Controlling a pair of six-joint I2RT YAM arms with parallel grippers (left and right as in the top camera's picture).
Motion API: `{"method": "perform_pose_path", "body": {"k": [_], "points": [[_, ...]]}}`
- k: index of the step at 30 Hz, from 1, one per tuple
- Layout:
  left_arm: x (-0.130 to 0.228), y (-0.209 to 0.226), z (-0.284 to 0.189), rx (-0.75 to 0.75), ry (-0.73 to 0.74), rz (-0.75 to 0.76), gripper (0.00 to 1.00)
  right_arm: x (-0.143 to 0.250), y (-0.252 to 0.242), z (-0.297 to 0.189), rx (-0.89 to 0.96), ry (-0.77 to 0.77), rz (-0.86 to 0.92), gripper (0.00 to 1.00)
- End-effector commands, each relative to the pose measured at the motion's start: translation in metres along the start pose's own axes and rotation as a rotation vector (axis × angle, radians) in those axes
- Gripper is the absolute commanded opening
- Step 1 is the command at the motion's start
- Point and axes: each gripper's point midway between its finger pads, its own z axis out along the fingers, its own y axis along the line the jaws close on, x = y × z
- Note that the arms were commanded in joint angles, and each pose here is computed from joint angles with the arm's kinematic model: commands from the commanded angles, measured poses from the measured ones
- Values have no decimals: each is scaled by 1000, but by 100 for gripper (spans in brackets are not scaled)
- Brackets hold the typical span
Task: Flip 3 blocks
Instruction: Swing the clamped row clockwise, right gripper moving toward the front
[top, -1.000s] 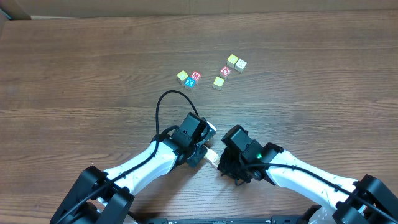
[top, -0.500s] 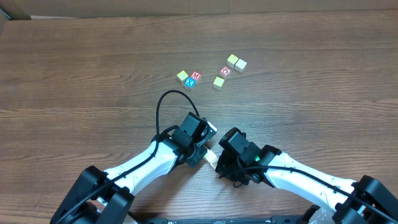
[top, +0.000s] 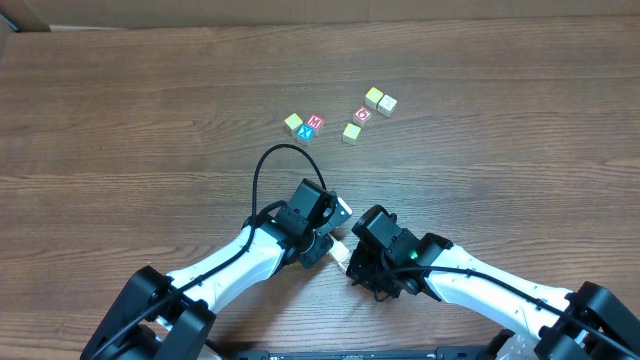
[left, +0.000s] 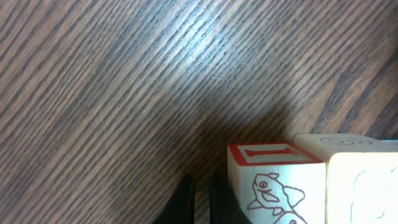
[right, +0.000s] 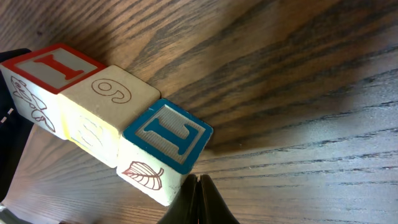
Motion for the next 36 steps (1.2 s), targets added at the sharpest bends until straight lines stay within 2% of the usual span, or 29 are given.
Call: {"method": "perform_pose_path", "body": {"k": [1, 12, 36], "points": [[3, -12, 4, 64, 2, 66, 4, -2, 3, 1, -9, -15, -5, 4], [2, -16, 4, 85, -8, 128, 4, -2, 3, 1, -9, -15, -5, 4], [2, -17, 4, 90, -9, 128, 4, 6, 7, 3, -15, -17, -15, 4]]}}
